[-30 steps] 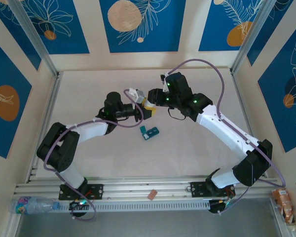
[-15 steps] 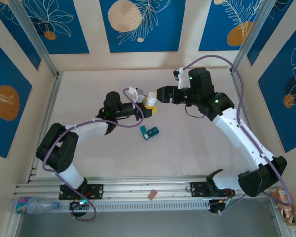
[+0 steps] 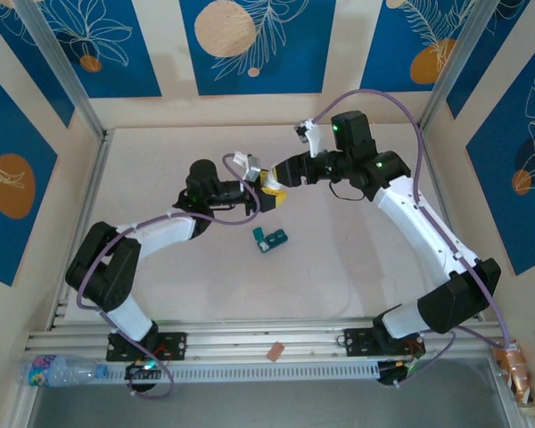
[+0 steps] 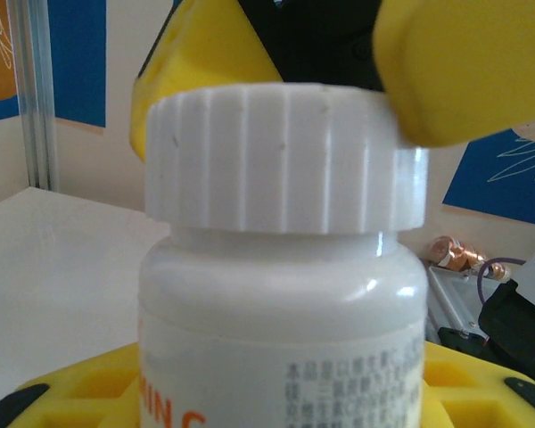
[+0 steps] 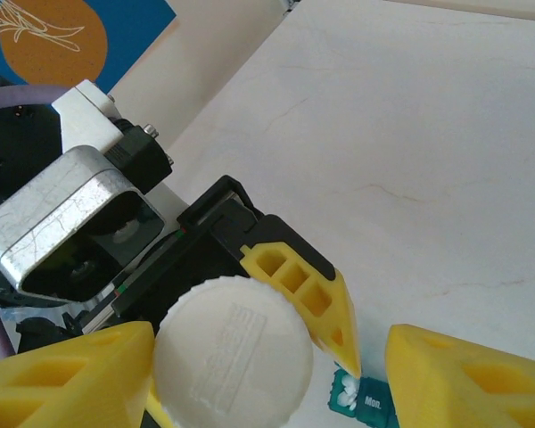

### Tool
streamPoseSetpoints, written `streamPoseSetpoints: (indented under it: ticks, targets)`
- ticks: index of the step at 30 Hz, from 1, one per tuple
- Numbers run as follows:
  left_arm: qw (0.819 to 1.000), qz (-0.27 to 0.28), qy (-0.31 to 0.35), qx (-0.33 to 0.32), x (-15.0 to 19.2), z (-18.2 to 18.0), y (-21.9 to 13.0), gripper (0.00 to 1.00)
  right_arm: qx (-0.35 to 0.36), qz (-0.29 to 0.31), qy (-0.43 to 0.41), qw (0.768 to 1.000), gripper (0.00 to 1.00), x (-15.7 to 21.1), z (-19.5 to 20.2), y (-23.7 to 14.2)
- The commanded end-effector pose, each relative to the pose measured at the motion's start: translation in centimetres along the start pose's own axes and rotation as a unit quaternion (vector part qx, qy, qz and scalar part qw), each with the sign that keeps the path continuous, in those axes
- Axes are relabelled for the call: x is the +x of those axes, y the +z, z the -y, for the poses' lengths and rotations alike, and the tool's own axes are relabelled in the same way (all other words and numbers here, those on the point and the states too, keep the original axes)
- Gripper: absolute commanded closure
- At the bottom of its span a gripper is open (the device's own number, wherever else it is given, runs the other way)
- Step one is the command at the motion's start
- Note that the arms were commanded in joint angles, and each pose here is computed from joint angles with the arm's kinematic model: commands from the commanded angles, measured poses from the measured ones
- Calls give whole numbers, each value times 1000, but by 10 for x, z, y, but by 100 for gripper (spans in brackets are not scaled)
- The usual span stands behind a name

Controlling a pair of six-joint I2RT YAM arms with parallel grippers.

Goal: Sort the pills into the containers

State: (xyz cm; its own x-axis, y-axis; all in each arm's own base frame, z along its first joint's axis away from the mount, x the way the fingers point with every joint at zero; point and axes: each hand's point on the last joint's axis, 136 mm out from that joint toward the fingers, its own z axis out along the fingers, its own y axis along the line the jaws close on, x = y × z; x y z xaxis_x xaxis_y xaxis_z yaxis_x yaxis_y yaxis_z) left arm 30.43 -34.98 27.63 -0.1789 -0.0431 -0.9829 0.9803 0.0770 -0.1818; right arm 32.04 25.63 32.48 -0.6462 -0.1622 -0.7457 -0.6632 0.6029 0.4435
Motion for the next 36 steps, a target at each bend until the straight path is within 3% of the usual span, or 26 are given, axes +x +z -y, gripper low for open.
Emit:
streamPoseSetpoints:
  ticks: [1,6,12,17,24,28,33,36]
  targets:
    - [999,9,15,27,-11,8,3,100,-13,-6,-9,1000,35,-3,-7,0]
    - [999,10,15,27,-12,7,3,100,-18,-13,-6,1000,39,0,-9,4]
    - [999,10,14,28,-12,8,4,100,-16,-21,-1,1000,61,6,-8,7]
    - [1000,15,18,16,-14,4,3,100,28,-19,38,999,73,15,0,12]
    - [992,27,63,-103,-18,-22,-2,100,182,2,198,963,73,47,30,28]
    - [986,19,80,-145,-16,-30,-4,100,198,10,209,958,73,54,27,43]
    - [986,13,76,-147,-10,-32,-3,100,196,14,205,959,71,42,26,40]
    - [988,10,71,-138,-6,-32,-1,100,174,30,195,965,56,23,23,23]
